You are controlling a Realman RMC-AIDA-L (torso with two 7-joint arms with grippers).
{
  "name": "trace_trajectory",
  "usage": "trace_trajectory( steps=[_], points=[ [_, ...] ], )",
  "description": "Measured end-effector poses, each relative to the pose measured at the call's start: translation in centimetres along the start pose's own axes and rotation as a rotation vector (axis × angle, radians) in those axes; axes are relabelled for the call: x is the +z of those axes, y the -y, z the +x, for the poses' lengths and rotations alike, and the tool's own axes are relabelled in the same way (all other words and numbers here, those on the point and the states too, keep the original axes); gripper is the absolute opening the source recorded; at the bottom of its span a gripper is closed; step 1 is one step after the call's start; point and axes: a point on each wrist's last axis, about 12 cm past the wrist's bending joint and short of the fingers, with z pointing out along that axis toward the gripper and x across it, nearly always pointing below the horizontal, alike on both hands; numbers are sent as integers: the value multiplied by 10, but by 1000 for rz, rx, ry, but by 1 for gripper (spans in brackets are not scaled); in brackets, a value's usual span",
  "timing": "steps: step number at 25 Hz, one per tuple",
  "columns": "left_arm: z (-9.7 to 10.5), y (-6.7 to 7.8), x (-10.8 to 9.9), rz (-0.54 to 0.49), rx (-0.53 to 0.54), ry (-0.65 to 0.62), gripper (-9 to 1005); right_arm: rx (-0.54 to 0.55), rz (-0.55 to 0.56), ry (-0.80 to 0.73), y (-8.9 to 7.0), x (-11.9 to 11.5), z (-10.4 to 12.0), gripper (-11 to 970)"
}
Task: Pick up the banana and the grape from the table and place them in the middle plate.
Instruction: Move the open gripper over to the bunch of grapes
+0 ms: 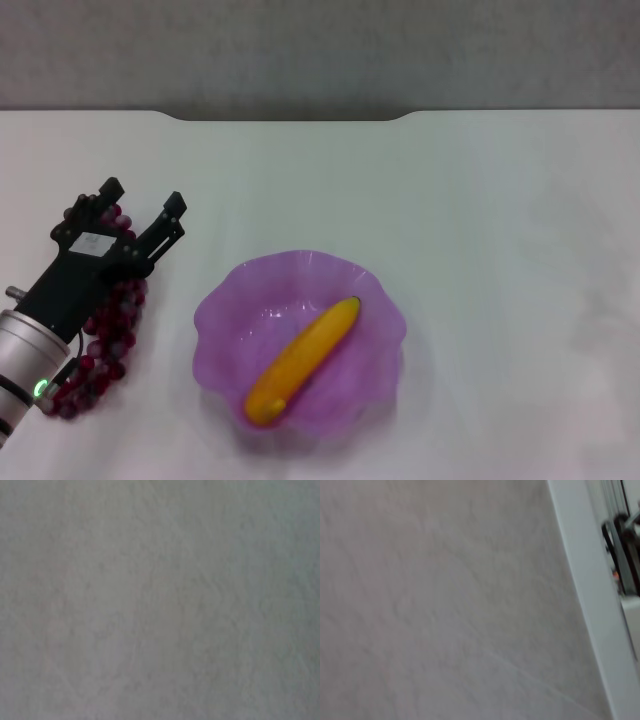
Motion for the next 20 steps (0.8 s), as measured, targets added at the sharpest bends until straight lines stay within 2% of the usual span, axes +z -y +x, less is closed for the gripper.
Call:
trace_trajectory(
  steps=[6, 13, 20],
  points=[
    [1, -3, -1, -12, 1, -11, 885, 6, -28, 119, -3, -17, 16, 0],
    [2, -3, 1, -16, 0, -22, 884, -11, -3, 302, -20, -37, 52, 0],
    [2, -3, 1, -19, 0, -28, 884, -26, 29, 331, -37, -39, 76, 0]
  ],
)
